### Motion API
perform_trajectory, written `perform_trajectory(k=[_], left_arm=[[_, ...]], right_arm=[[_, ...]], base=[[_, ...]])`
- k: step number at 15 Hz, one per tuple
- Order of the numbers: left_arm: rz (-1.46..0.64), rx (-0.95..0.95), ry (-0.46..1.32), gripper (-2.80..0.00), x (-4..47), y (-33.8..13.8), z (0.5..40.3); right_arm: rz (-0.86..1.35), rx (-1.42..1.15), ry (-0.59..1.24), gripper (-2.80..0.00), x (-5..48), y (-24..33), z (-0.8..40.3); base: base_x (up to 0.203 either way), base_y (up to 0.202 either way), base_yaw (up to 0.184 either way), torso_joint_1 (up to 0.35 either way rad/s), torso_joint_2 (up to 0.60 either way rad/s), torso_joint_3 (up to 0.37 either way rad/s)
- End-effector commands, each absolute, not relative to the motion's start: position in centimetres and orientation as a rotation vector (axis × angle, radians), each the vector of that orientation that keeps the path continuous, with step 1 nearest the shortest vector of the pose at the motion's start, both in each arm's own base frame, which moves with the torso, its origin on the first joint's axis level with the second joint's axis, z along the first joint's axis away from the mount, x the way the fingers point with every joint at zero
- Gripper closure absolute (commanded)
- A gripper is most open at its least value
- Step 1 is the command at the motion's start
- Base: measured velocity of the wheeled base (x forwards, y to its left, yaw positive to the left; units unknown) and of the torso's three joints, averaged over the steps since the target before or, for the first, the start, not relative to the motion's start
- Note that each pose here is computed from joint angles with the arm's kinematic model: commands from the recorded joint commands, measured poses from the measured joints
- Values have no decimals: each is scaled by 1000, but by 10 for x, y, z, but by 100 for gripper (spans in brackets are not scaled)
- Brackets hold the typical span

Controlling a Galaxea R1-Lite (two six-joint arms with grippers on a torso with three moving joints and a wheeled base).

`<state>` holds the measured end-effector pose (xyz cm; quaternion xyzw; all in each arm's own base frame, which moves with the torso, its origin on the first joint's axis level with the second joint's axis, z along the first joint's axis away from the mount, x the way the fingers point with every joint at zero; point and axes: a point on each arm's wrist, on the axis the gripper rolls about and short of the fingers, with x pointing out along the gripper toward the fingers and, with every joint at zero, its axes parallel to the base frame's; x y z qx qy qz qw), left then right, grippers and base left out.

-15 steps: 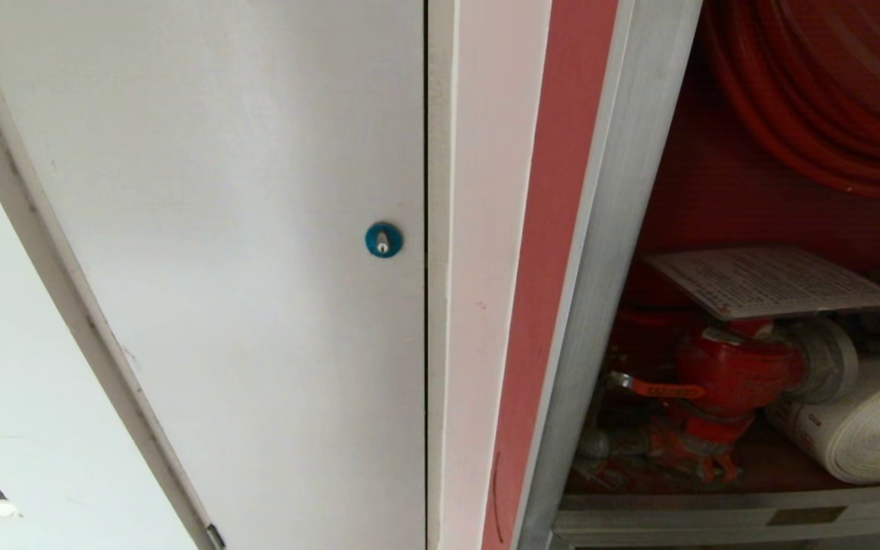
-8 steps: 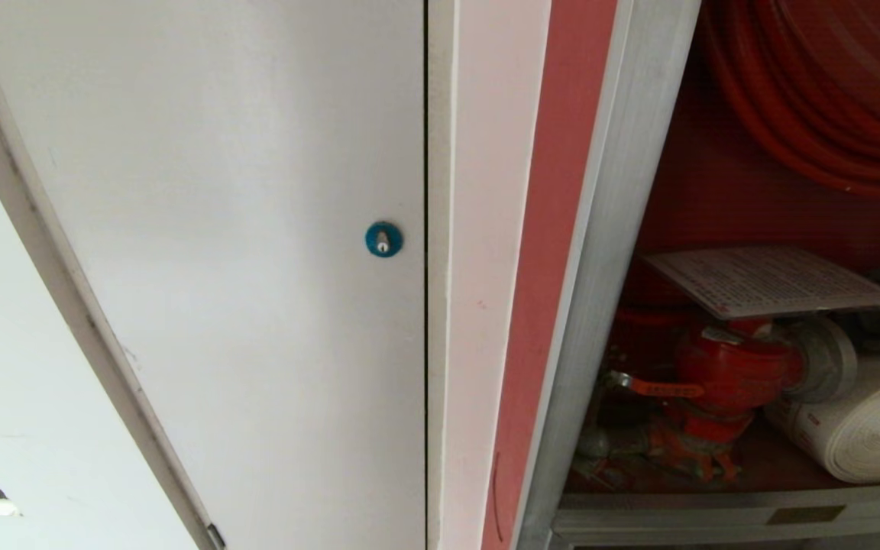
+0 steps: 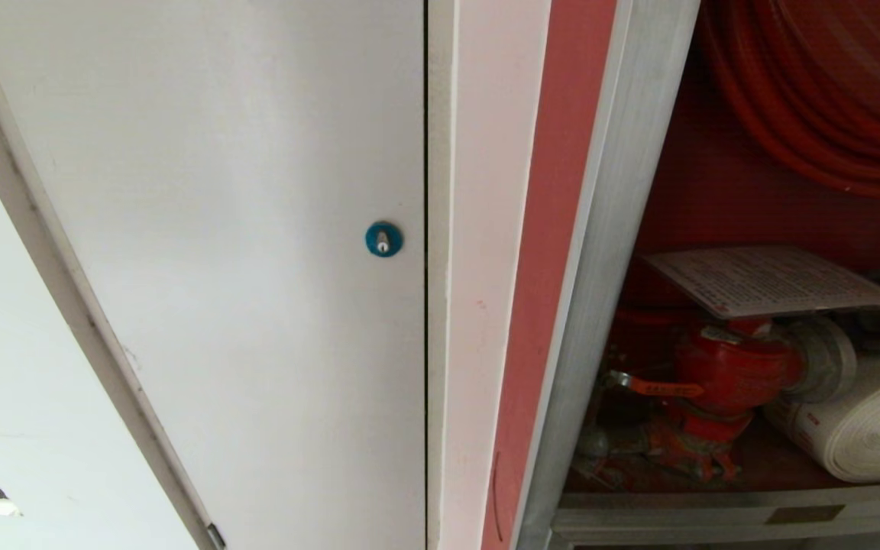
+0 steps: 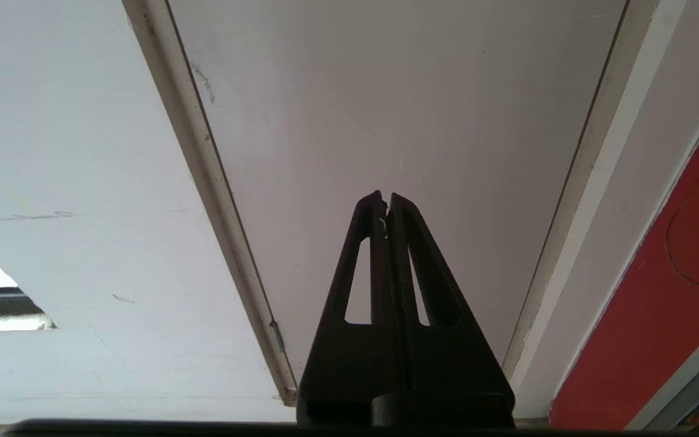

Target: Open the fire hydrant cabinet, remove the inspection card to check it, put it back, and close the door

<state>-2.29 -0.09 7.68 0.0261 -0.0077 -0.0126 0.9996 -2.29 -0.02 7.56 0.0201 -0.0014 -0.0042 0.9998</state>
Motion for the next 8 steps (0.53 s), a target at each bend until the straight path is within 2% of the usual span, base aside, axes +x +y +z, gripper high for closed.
perform_trajectory(k=[1, 6, 8], left_arm=[[-26, 52, -8, 0, -22, -1, 75], [-26, 52, -8, 0, -22, -1, 75], [-26, 52, -8, 0, -22, -1, 75]], right_arm=[[-9, 40, -5, 0, -23, 0, 76], [-11, 36, -7, 0, -23, 0, 76], [-10, 35, -58, 0, -29, 0, 94]], base=[[0, 0, 0, 0, 0, 0], [0, 0, 0, 0, 0, 0], [0, 0, 0, 0, 0, 0]])
